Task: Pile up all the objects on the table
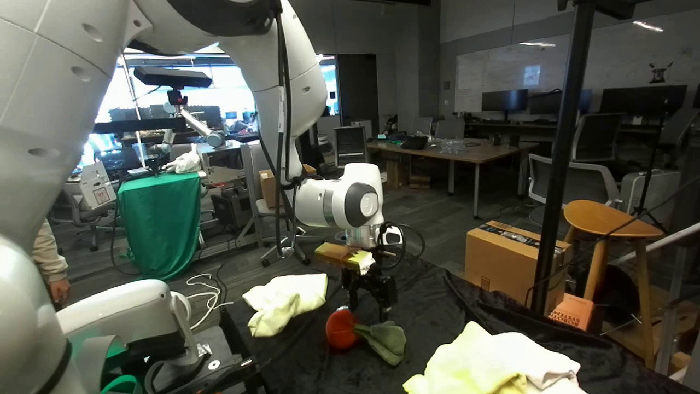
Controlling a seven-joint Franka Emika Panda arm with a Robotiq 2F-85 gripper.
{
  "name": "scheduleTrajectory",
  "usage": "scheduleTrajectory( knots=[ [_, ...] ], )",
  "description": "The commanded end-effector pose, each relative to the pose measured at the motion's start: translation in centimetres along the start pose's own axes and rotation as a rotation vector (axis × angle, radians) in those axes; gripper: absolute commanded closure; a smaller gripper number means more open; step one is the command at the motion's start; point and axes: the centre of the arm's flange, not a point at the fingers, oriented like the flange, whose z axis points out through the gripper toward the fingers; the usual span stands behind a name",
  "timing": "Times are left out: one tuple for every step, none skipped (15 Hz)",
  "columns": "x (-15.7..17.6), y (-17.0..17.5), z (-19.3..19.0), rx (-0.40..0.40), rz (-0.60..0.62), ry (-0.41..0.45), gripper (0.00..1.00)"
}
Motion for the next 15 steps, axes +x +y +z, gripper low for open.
scheduleTrajectory(
  knots=[
    [1.2, -0.1, 0.2, 0.028, -0.028, -0.077, 0.00],
    [1.4, -0.2, 0.4, 0.058, -0.035, -0.100, 0.00],
    [1.6, -0.4, 0.5, 0.073, -0.035, -0.114, 0.00],
    [1.8, -0.5, 0.7, 0.118, -0.044, -0.131, 0.00],
    [2.0, -0.7, 0.9, 0.131, -0.043, -0.139, 0.00],
    [2.3, -0.8, 1.1, 0.141, -0.033, -0.146, 0.00],
    [2.4, -0.8, 1.4, 0.174, -0.035, -0.152, 0.00],
    [2.5, -0.8, 1.7, 0.188, -0.024, -0.161, 0.00],
    [2.7, -0.8, 2.1, 0.209, -0.018, -0.168, 0.00],
    [2.6, -0.8, 2.3, 0.229, -0.016, -0.177, 0.00],
    [2.6, -0.7, 2.6, 0.235, -0.007, -0.185, 0.00],
    [2.4, -0.6, 2.9, 0.244, -0.002, -0.193, 0.00],
    [2.3, -0.4, 3.0, 0.246, 0.005, -0.202, 0.00],
    [2.0, -0.3, 3.1, 0.244, 0.010, -0.211, 0.00],
    [1.9, -0.2, 3.4, 0.239, 0.014, -0.217, 0.00]
  ],
)
